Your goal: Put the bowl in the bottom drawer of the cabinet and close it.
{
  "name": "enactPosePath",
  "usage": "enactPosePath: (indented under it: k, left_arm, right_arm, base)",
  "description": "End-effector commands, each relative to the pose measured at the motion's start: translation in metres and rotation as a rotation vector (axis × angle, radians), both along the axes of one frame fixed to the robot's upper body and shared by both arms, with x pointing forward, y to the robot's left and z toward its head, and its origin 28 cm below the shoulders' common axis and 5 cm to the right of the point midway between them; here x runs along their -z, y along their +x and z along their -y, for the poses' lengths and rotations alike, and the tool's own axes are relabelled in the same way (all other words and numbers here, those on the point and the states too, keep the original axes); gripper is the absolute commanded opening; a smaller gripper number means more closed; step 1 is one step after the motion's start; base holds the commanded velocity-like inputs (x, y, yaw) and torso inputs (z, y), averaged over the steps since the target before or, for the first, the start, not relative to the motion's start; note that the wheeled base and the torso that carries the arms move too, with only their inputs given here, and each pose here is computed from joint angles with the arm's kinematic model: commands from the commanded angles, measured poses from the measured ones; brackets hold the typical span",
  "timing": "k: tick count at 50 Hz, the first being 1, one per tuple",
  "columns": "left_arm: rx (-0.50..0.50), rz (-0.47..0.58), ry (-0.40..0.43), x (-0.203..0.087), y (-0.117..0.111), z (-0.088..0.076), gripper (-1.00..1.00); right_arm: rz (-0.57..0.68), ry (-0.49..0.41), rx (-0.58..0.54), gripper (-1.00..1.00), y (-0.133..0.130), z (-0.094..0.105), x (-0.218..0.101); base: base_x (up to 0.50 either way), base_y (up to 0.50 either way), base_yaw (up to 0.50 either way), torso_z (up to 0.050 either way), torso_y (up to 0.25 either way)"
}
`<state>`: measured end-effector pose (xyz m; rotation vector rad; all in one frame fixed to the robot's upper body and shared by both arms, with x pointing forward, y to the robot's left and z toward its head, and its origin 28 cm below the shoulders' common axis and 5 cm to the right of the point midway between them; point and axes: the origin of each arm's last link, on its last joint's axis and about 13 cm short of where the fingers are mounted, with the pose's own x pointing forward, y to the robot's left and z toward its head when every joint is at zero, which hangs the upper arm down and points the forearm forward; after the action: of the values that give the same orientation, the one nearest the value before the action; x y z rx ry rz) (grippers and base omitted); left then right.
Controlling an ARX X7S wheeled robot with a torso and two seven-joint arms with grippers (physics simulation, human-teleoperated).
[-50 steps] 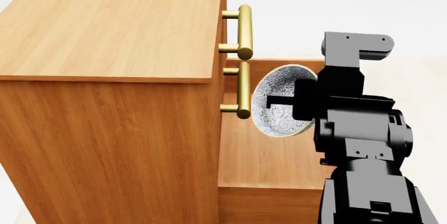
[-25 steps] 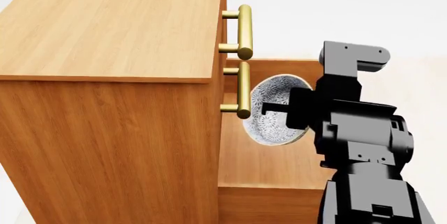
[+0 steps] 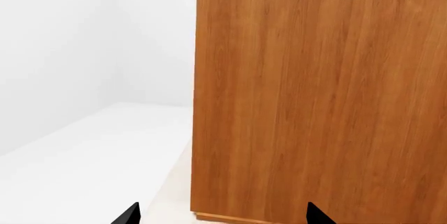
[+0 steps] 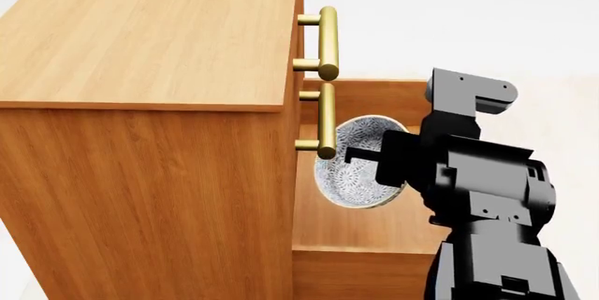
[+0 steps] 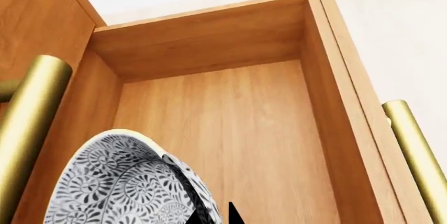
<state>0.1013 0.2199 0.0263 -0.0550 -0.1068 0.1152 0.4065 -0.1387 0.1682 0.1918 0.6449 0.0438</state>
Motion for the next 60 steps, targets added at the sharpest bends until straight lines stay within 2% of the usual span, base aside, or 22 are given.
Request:
enactPosePath:
  k: [1, 29, 58, 59, 60]
  left_arm:
    - [0.0, 0.0, -0.001, 0.001, 0.0, 0.0, 1.0]
    - [0.0, 0.0, -0.001, 0.002, 0.001, 0.0, 1.0]
    - [-0.001, 0.0, -0.006, 0.002, 0.0, 0.0, 1.0]
    - [-0.001, 0.0, -0.005, 0.002, 0.0, 0.0, 1.0]
    - [-0.001, 0.0, -0.006, 0.002, 0.0, 0.0, 1.0]
  right_arm:
    - [-0.022, 0.044, -0.005, -1.0, -0.001, -0.002, -0.001]
    - [-0.074, 0.155, 0.01, -1.0, -0.005, -0.004, 0.0]
    - [-0.094, 0.122, -0.006, -1.0, -0.008, -0.005, 0.013]
    - [-0.093, 0.122, -0.013, 1.0, -0.008, -0.005, 0.013]
    - [-0.091, 0.118, -0.017, 1.0, -0.007, -0.005, 0.013]
  base:
    - [0.0, 0.0, 0.0, 0.0, 0.0]
    - [0.0, 0.0, 0.0, 0.0, 0.0]
    - [0.0, 0.0, 0.0, 0.0, 0.0]
    - [0.0, 0.0, 0.0, 0.0, 0.0]
    - [0.0, 0.0, 0.0, 0.0, 0.0]
